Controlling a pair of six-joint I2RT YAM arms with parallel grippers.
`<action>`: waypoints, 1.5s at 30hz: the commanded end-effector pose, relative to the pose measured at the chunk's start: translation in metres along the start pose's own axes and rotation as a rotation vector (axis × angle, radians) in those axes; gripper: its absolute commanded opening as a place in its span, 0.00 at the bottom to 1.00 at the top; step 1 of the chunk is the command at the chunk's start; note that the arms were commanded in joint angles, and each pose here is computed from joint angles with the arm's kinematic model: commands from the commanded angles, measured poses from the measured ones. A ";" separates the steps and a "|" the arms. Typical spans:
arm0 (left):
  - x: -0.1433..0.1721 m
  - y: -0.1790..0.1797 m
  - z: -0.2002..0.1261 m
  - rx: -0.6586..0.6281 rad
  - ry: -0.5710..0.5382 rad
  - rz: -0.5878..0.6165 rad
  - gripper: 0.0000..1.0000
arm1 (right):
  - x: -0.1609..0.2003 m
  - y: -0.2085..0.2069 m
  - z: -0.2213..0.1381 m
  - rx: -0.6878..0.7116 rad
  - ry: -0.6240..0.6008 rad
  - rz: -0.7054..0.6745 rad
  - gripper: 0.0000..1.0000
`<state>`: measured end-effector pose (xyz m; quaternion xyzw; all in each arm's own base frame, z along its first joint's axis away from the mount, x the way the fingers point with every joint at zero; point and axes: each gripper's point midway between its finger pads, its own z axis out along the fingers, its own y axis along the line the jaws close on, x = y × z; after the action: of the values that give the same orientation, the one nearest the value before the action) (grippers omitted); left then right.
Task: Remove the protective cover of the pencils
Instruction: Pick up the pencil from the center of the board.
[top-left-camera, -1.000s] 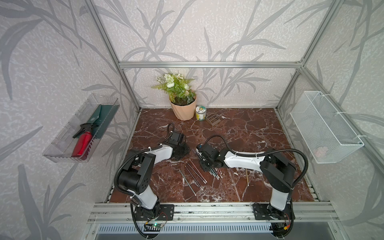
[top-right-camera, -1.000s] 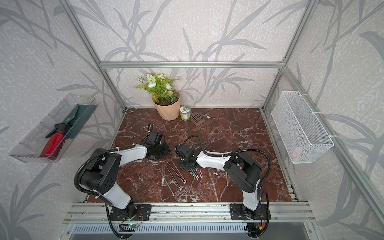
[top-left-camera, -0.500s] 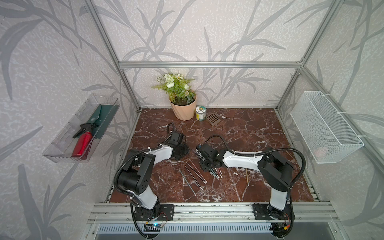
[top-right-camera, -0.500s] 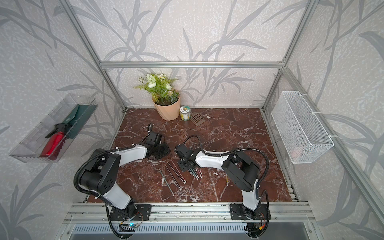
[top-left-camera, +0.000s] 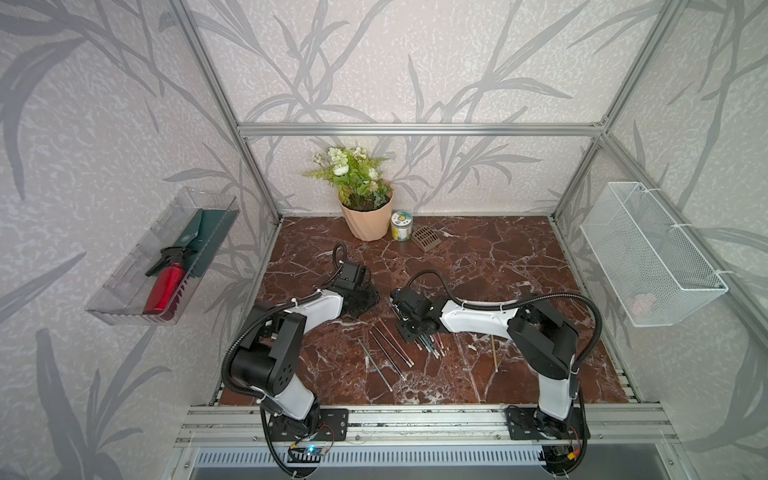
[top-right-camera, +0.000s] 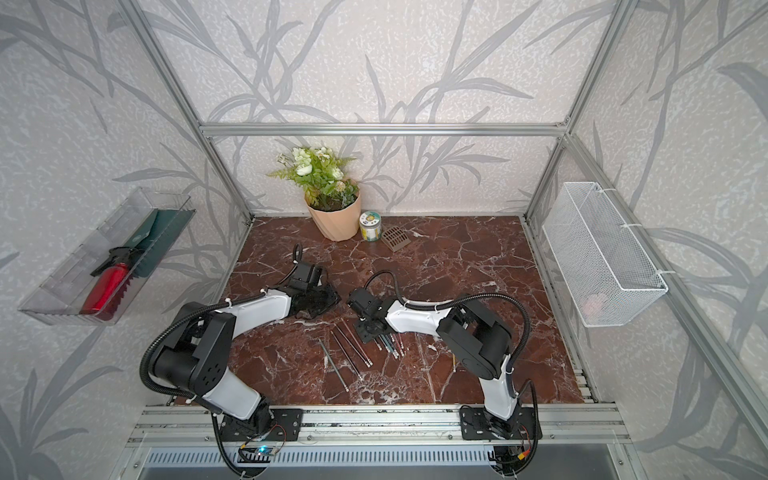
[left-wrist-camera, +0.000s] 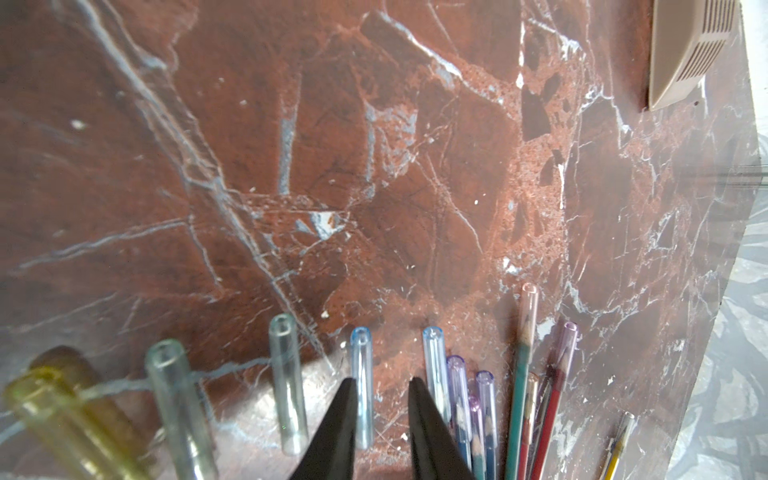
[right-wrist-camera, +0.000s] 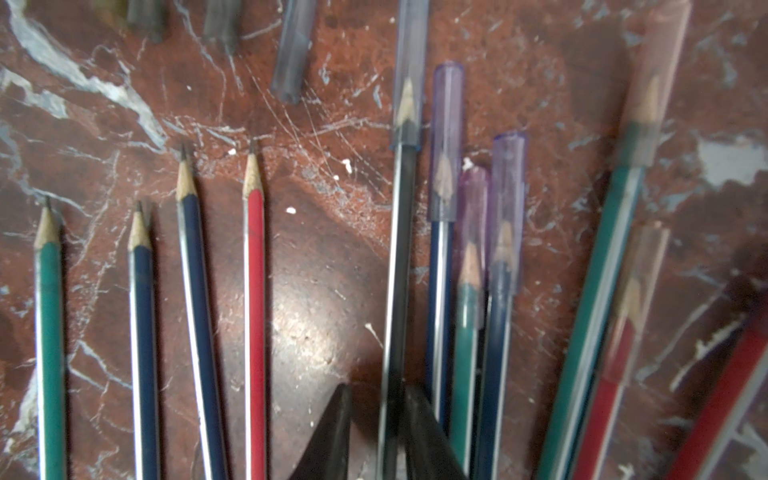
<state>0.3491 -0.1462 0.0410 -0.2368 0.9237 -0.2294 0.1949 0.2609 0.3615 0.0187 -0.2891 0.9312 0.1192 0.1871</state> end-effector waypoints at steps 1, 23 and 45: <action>0.002 0.003 -0.008 -0.010 -0.013 0.002 0.27 | 0.008 -0.006 0.006 0.039 0.043 -0.005 0.22; 0.006 -0.019 -0.069 0.225 -0.154 0.016 0.29 | -0.016 0.020 -0.025 -0.077 -0.076 -0.034 0.04; 0.011 -0.050 -0.072 0.464 -0.171 0.002 0.38 | -0.022 0.042 -0.064 -0.223 -0.219 -0.048 0.00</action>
<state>0.3205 -0.1620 0.1211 -0.1987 0.8369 -0.3970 0.3201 0.2378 0.3781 0.0763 -0.3093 0.8914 0.2265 0.2420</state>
